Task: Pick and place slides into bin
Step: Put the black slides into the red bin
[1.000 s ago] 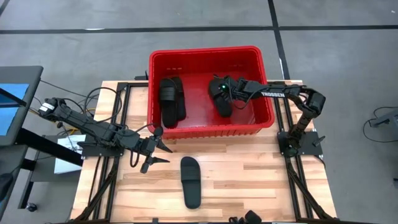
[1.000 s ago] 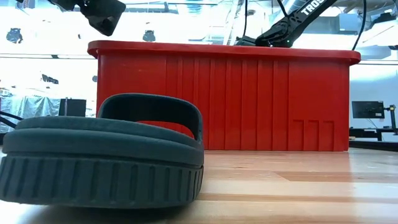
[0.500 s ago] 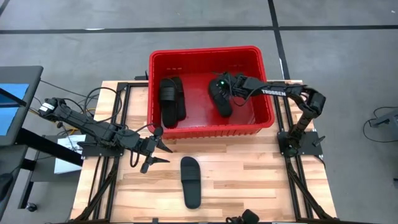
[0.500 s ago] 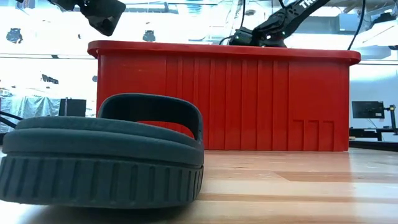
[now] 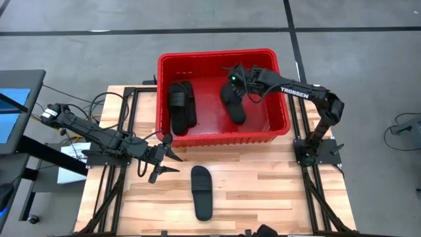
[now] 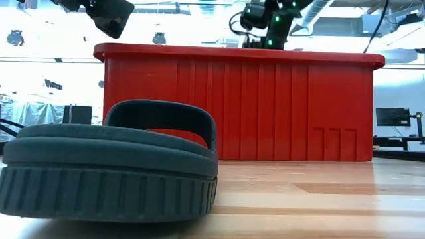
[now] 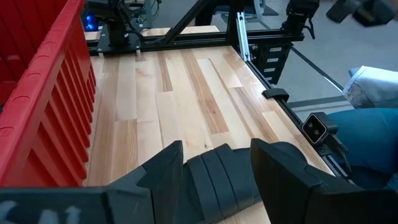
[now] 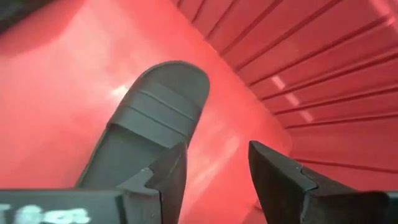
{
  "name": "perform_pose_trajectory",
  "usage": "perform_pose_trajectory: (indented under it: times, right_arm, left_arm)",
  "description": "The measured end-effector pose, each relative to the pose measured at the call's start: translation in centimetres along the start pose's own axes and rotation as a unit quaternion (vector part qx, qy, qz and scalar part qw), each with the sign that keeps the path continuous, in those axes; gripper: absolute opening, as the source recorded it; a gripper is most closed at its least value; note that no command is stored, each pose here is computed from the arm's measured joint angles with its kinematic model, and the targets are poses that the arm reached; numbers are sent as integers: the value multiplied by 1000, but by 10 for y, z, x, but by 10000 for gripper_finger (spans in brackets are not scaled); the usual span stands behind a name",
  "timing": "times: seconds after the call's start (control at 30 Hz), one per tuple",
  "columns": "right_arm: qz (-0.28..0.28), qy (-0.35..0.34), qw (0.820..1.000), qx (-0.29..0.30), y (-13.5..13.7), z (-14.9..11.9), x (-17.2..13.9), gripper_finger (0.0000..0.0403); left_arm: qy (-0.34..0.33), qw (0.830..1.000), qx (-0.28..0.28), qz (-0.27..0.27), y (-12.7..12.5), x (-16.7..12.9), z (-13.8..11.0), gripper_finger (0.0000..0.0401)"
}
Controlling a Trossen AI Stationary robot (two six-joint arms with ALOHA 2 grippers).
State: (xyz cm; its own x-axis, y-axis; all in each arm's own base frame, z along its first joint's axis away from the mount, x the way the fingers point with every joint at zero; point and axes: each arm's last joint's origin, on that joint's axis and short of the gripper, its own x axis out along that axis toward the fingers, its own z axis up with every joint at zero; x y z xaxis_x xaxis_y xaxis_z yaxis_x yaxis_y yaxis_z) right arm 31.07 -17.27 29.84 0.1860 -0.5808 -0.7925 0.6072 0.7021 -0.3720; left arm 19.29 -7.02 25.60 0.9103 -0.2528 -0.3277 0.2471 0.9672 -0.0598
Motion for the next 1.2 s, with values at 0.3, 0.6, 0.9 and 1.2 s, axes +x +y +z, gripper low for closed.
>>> perform_pose_trajectory:
  times: [0.3, 0.6, 0.9, 1.2]
  right_arm:
    - [24, -27, 999, -34, 12, 17, -60, 147]
    - [66, -52, 993, -88, 41, 14, -128, 128]
    - [131, -86, 975, -159, 100, -16, -183, 125]
    - [107, -175, 963, -174, 153, -65, -242, 125]
  left_arm:
    - [0, 1000, 0, 0, 0, 0, 0, 178]
    - [0, 1000, 0, 0, 0, 0, 0, 178]
    - [0, 1000, 0, 0, 0, 0, 0, 178]
    - [0, 1000, 0, 0, 0, 0, 0, 178]
